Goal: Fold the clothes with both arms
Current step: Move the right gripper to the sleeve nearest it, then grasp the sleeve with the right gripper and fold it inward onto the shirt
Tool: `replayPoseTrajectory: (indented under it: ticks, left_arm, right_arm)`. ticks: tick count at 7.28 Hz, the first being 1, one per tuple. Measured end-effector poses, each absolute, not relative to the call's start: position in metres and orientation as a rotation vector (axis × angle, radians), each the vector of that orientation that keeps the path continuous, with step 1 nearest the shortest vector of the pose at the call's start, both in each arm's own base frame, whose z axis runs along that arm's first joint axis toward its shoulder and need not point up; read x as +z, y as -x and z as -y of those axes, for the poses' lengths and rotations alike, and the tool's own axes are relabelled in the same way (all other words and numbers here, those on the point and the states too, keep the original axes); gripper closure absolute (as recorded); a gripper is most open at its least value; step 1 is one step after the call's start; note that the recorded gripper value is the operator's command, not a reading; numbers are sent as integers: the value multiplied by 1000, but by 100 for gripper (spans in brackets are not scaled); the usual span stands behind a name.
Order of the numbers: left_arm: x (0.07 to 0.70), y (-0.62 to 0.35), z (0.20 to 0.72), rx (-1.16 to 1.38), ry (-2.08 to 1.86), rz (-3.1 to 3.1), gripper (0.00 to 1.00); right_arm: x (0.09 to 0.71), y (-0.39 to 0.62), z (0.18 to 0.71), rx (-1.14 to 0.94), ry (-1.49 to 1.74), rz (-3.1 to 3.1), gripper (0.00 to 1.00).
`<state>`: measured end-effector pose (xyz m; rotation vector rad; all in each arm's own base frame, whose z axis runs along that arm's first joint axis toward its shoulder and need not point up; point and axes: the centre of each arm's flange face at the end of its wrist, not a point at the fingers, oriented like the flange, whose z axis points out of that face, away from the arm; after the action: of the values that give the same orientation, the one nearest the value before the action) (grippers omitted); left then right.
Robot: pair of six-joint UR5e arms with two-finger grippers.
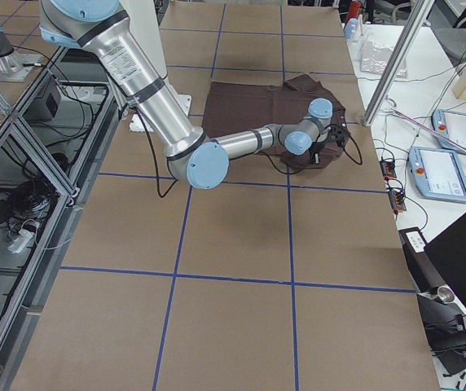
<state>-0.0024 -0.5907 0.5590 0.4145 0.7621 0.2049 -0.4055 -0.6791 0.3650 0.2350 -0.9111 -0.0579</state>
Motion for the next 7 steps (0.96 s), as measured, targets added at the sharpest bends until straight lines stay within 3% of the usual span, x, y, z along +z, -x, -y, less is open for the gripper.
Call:
replayPoseTrajectory:
  ticks: [4, 5, 6, 7]
  left_arm:
    - [557, 2, 592, 209, -420, -761, 0]
    - [556, 2, 592, 208, -420, -761, 0]
    - [556, 2, 593, 208, -420, -762, 0]
    - [556, 2, 593, 208, -421, -762, 0]
  right_arm:
    - [267, 485, 654, -116, -406, 912, 100]
    - [261, 503, 644, -122, -429, 899, 10]
    - [259, 513, 638, -128, -437, 894, 1]
    - [258, 519, 634, -129, -439, 893, 0]
